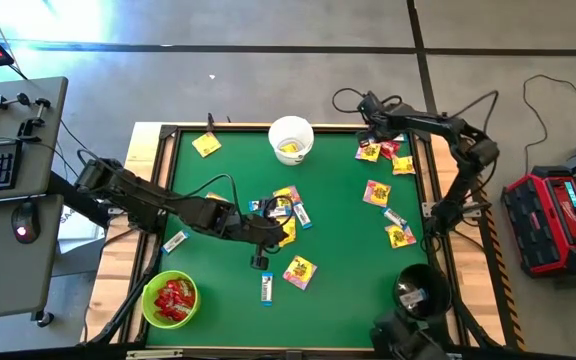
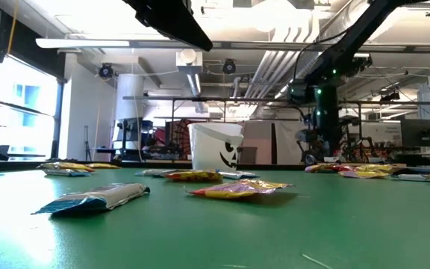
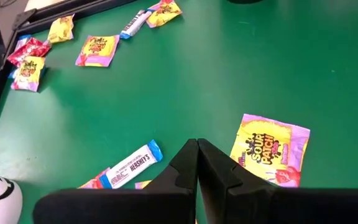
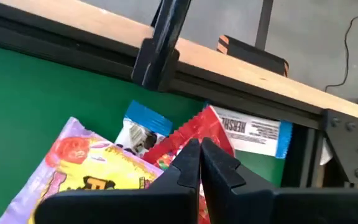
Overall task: Sort candy by brand, put in halloween buckets
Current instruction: Put the red candy into the green bucket
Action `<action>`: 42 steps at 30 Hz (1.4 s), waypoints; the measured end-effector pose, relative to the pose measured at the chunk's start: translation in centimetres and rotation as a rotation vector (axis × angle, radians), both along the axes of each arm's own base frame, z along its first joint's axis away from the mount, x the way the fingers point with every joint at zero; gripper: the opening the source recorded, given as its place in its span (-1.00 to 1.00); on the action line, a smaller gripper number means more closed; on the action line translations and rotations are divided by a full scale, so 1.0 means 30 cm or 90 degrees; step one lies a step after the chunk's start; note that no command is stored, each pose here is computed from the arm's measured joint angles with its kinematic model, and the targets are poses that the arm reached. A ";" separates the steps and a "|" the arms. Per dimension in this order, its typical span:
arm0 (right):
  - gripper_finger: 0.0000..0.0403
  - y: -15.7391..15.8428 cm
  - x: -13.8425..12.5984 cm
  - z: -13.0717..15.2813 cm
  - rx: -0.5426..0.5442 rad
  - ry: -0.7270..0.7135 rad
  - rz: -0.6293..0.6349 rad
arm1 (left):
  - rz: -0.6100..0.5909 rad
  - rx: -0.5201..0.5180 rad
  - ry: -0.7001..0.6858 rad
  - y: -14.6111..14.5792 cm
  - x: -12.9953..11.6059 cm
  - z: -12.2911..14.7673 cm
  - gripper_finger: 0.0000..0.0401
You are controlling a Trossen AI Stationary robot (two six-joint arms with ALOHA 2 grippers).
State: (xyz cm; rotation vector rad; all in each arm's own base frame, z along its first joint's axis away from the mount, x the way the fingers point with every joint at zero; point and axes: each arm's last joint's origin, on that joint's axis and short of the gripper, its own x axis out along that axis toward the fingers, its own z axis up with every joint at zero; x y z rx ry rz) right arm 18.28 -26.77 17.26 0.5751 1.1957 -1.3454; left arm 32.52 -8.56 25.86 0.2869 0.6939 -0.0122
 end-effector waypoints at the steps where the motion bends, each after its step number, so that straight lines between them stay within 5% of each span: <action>1: -1.00 -0.004 -0.001 -0.012 0.006 0.003 -0.006 | -0.001 0.000 0.001 -0.002 -0.001 0.000 -1.00; 11: -1.00 0.003 -0.017 -0.056 0.061 0.037 -0.026 | -0.005 0.003 0.010 -0.008 -0.006 -0.004 -1.00; 24: -1.00 0.037 -0.025 -0.124 0.014 0.038 -0.052 | 0.007 0.014 0.007 -0.010 -0.007 -0.004 -1.00; 42: -1.00 0.189 0.022 -0.139 0.153 0.103 0.024 | 0.008 0.017 0.047 -0.007 -0.021 -0.019 -1.00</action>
